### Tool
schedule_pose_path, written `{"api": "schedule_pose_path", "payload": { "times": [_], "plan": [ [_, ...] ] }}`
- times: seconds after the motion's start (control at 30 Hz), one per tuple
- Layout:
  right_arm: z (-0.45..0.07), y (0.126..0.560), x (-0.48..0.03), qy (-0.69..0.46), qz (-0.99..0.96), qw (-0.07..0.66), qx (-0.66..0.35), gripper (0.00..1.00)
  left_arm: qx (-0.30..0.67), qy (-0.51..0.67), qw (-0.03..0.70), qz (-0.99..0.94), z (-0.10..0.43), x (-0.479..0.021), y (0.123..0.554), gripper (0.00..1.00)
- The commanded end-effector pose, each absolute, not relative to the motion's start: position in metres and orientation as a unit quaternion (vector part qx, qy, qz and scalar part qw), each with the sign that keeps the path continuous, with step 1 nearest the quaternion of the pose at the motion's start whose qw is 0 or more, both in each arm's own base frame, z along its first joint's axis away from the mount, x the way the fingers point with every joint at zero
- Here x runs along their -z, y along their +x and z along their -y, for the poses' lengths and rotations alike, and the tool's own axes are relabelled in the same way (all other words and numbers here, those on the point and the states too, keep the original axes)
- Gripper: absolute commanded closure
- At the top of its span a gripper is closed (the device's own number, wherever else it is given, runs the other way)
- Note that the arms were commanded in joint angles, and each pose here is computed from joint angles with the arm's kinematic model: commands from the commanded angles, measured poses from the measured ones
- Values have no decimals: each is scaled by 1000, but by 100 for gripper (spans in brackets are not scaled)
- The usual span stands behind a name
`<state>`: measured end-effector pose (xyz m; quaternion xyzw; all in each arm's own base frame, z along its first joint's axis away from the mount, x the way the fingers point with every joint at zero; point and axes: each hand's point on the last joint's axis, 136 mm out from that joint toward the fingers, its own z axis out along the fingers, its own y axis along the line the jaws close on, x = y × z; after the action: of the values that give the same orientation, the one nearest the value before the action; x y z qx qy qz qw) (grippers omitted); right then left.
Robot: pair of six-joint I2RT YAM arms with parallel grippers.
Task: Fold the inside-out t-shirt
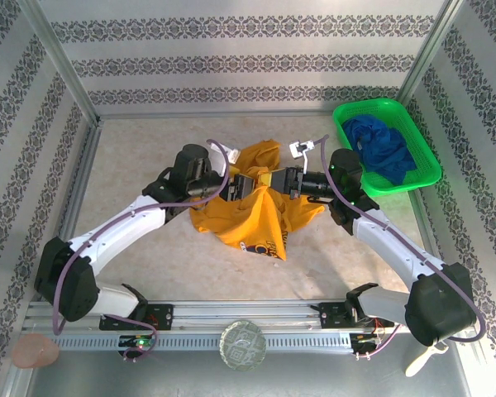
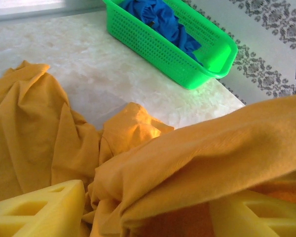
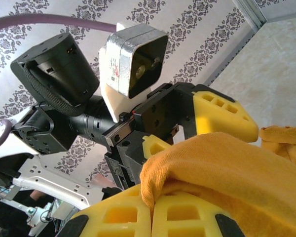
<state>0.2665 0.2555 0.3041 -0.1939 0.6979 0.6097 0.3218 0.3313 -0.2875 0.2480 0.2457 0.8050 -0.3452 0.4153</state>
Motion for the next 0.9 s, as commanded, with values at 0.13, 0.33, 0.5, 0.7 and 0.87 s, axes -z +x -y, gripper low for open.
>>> {"api": "schedule_pose_path", "payload": {
  "times": [0.13,0.33,0.5,0.7,0.87],
  "plan": [
    [-254,255,-315,-213,-684,325,-617,100,387,340,368,-774,330,-249,334,38],
    [-224,266,-292,-166,-712,339,-592,100,433,365,318,-760,336,-260,328,100],
    [-214,294,-232,-119,-771,328,-533,100,524,344,310,-715,320,-310,300,100],
    [-219,341,-185,-56,-818,325,-471,100,648,298,280,-643,309,-353,277,100],
    [-235,356,-193,-48,-820,323,-470,56,720,248,287,-581,300,-379,288,100]
  ]
}}
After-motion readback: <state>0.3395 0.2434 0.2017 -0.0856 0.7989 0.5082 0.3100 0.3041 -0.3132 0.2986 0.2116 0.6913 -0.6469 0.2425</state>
